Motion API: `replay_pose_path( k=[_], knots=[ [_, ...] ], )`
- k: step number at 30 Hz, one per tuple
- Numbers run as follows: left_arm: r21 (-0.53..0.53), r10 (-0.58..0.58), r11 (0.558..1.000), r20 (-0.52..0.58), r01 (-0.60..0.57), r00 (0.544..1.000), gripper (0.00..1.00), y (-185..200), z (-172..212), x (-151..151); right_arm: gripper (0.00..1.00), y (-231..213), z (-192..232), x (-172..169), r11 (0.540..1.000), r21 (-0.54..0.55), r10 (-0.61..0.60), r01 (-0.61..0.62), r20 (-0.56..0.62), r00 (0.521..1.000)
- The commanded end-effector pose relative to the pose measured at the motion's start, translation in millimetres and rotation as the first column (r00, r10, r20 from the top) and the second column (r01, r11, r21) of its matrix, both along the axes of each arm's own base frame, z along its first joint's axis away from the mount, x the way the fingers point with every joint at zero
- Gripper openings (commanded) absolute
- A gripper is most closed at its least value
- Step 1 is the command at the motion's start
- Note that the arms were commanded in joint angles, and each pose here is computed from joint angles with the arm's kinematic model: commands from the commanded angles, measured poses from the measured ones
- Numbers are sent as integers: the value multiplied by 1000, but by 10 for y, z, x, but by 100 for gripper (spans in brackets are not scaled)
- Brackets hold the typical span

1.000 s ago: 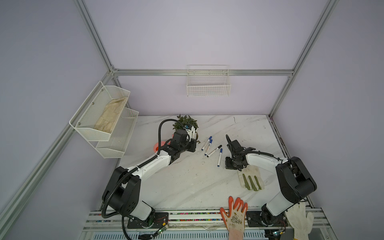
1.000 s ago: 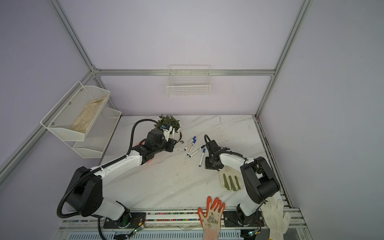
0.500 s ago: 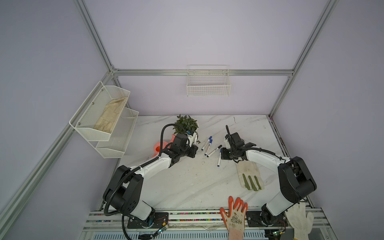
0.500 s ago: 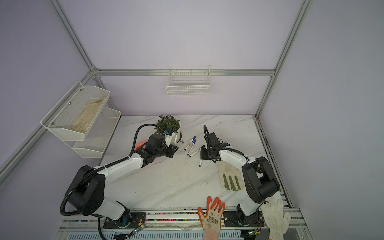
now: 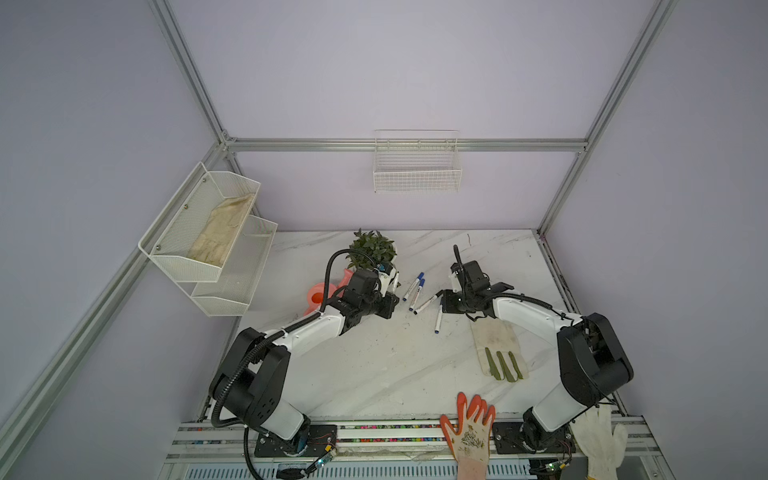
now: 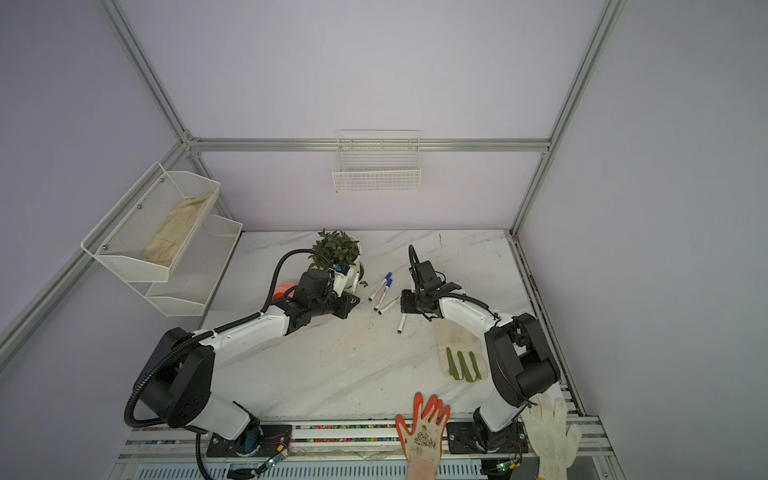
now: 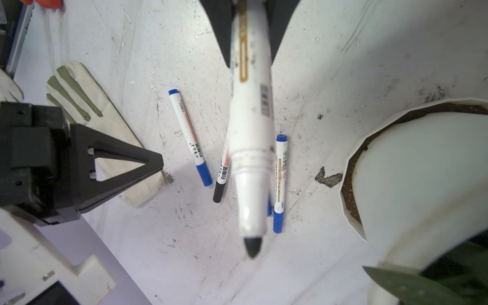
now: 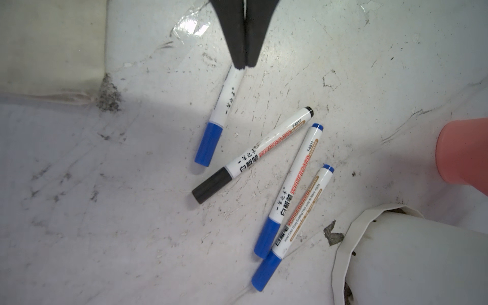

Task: Insert the pens into the pen caps
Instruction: 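Lower the marker to the table and open the left gripper while the right rises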

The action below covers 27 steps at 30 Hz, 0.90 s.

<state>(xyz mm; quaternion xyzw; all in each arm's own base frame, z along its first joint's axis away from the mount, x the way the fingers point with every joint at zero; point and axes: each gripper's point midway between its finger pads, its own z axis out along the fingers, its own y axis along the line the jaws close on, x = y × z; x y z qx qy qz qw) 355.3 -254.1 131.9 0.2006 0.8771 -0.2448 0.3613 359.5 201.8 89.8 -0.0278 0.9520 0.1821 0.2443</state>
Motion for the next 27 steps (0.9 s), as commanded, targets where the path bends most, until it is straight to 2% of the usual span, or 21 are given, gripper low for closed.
replay_pose_path(
  k=[1, 7, 11, 15, 20, 24, 27],
  knots=[
    [75, -83, 994, -27, 85, 996, 0, -70, -242, -148, 8, -83, 87, 131, 999, -1, -34, 34, 36, 999],
    [232, -46, 970, -133, 76, 990, 0, 40, -767, -215, 9, -379, 137, 295, 993, 10, -119, 119, 62, 991],
    [300, 24, 954, -138, 19, 990, 0, 205, -910, -205, 9, -687, 218, 424, 979, 17, -206, 205, 91, 974],
    [375, 132, 924, -119, -79, 984, 9, 429, -988, -114, 9, -922, 285, 532, 966, 27, -258, 256, 114, 959],
    [442, 320, 866, -133, -233, 938, 25, 803, -1087, 4, 9, -1164, 320, 609, 951, 33, -308, 307, 127, 943],
    [411, 337, 874, -131, -258, 932, 53, 845, -1004, 33, 11, -1380, 370, 644, 932, 38, -362, 361, 149, 920],
    [358, 319, 896, -104, -264, 942, 63, 785, -844, 61, 15, -1607, 405, 659, 899, 26, -435, 438, 191, 880]
  ],
)
